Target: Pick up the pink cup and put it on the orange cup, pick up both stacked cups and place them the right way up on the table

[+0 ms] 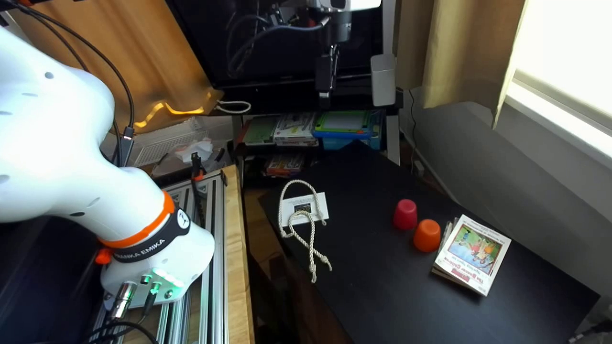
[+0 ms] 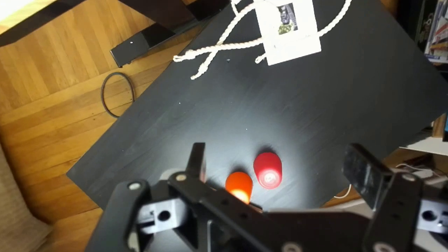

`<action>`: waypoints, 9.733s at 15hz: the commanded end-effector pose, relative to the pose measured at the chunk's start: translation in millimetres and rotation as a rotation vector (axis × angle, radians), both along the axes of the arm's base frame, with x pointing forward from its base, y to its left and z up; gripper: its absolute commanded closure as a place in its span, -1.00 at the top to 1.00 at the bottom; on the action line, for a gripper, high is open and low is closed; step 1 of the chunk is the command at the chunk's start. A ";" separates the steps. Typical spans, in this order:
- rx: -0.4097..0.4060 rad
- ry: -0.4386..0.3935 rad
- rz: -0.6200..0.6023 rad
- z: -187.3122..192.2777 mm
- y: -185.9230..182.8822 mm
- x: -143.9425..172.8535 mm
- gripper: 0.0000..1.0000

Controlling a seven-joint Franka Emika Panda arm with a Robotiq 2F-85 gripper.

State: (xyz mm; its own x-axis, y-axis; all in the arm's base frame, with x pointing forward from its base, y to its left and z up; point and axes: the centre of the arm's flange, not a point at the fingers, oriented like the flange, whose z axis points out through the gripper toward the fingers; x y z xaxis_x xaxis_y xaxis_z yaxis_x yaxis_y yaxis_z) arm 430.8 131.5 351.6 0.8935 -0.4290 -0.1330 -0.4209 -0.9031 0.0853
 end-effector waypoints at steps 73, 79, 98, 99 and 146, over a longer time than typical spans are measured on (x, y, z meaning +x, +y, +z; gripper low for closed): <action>0.114 -0.228 -0.677 -308.5 -128.6 166.1 -0.15; 0.100 -0.199 -0.692 -332.2 -138.4 155.7 -0.15; 0.198 -0.132 -0.703 -396.0 -137.4 152.1 -0.15; 0.197 -0.129 -0.694 -397.4 -133.3 152.0 -0.15; 0.429 0.114 -0.710 -474.1 -176.2 193.7 0.11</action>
State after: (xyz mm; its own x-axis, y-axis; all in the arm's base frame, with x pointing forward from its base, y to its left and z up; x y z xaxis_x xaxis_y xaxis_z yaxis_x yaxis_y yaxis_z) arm 614.4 -48.6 -110.0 0.4481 -0.7776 -0.4412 -0.8894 -0.4375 -0.1323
